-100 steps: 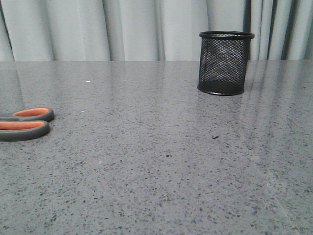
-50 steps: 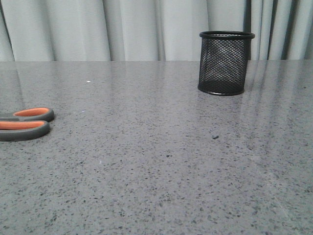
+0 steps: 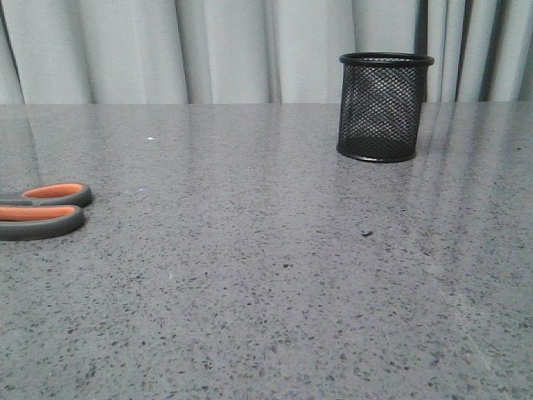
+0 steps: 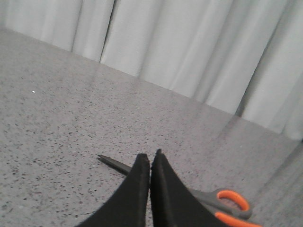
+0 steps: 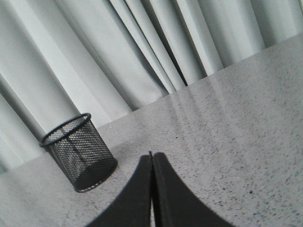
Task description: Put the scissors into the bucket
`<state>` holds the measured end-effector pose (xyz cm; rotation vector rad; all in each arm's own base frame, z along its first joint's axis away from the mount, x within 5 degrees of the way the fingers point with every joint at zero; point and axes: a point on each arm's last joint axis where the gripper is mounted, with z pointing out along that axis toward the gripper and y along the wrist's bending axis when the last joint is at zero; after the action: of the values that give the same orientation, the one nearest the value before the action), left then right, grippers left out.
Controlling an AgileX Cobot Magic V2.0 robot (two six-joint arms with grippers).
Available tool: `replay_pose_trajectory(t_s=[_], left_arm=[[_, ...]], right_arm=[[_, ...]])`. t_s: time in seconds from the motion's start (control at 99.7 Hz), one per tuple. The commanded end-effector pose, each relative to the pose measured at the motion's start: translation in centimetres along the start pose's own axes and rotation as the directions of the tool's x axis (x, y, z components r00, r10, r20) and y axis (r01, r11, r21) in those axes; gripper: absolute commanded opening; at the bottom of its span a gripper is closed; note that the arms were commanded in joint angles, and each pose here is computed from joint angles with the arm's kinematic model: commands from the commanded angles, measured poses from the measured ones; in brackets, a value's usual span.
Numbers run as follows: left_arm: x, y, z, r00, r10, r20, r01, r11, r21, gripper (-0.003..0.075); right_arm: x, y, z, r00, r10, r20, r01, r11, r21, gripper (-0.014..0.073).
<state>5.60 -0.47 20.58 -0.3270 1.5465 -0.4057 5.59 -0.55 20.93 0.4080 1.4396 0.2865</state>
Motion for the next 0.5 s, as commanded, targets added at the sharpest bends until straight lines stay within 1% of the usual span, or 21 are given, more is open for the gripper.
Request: replay_pose_trajectory(t_s=[0.0, 0.07, 0.181, 0.301, 0.381, 0.431, 0.491], left_arm=[[-0.5, 0.1, -0.2, 0.985, -0.148, 0.088, 0.147, 0.989, 0.022, -0.0021], [-1.0, -0.2, -0.3, 0.976, -0.199, 0.092, 0.196, 0.980, 0.039, -0.0021], [-2.5, -1.4, -0.7, 0.980, -0.174, 0.095, 0.167, 0.983, 0.077, -0.0021], [-5.2, -3.2, -1.3, 0.995, -0.025, 0.094, 0.015, 0.994, 0.108, -0.0021], [-7.4, -4.5, -1.6, 0.992, 0.099, 0.082, -0.108, 0.988, 0.109, -0.0021], [-8.6, -5.2, -1.5, 0.985, 0.168, 0.050, -0.172, 0.980, 0.099, -0.0021], [-9.9, -5.9, -1.0, 0.968, 0.250, -0.020, -0.248, 0.965, 0.086, -0.0021]], right_arm=[[-0.3, -0.2, -0.2, 0.996, 0.053, 0.071, -0.053, 0.999, 0.005, -0.0069], [-0.5, 0.2, -0.2, 0.998, 0.053, 0.033, -0.053, 0.999, -0.010, -0.0069], [-1.5, 1.2, -0.4, 0.999, 0.039, -0.013, -0.039, 0.998, -0.041, -0.0066], [-3.1, 2.5, -0.2, 0.996, -0.028, -0.089, 0.023, 0.998, -0.057, -0.0066], [-4.3, 3.2, 0.3, 0.983, -0.088, -0.162, 0.080, 0.995, -0.054, -0.0066], [-5.2, 3.7, 0.8, 0.977, -0.120, -0.175, 0.110, 0.992, -0.063, -0.0066], [-6.5, 4.4, 1.3, 0.969, -0.160, -0.190, 0.147, 0.986, -0.081, -0.0066]])
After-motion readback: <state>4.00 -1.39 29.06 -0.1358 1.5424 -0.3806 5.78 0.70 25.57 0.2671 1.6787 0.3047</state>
